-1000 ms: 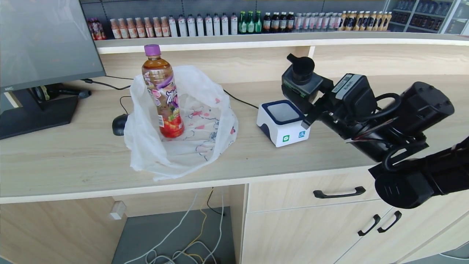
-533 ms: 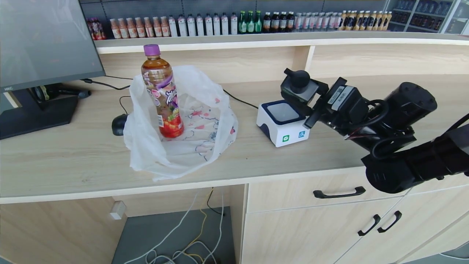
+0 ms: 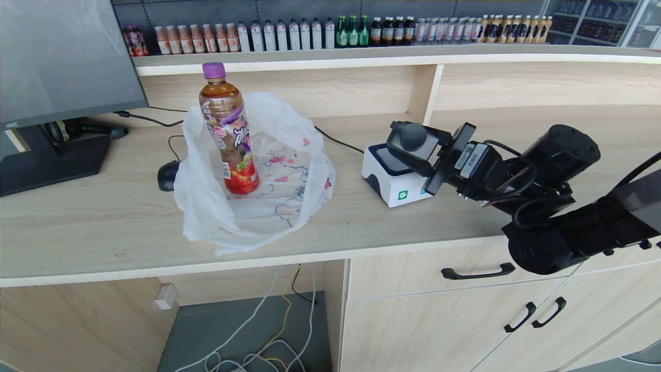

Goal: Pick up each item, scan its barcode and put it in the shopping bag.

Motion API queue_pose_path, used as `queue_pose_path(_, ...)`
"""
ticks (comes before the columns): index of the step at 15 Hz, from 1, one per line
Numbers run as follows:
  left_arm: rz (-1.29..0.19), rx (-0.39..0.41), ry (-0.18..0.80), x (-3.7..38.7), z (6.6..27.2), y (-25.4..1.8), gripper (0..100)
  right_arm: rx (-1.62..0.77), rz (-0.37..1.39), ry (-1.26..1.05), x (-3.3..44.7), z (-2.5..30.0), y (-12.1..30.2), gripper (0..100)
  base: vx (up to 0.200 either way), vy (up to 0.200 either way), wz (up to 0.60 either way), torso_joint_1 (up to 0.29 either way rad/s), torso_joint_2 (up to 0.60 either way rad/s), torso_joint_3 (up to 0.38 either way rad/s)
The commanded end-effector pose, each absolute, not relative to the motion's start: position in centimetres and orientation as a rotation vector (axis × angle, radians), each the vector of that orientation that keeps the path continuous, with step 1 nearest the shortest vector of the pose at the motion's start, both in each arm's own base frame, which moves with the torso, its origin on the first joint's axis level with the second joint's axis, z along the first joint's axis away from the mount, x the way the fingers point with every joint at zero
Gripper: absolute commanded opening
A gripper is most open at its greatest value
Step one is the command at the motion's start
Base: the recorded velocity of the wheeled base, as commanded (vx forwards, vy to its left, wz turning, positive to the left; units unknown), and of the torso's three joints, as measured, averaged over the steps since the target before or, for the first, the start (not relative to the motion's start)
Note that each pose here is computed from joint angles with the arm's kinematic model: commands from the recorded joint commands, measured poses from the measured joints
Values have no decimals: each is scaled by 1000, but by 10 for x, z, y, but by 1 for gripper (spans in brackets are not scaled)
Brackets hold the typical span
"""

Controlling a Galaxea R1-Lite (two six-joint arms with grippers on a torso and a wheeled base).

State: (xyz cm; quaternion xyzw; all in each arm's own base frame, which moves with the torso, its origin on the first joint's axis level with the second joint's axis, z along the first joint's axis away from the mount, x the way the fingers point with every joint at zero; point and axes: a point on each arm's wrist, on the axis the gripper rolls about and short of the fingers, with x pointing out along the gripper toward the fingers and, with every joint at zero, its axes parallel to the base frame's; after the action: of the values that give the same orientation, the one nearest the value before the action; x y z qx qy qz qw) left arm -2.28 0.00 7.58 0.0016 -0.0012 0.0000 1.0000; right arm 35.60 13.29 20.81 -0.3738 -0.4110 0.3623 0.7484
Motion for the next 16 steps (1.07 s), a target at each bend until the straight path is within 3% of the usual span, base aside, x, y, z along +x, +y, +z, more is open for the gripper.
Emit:
queue_pose_path(1,0,3,-3,-23,76,0,100,-825,815,-895,359,201,134,0,0,0,0,0,0,0)
queue_pose_path(16,0,3,-3,-23,76,0,100,-834,828,-903,361,201,133,0,0,0,0,0,0,0)
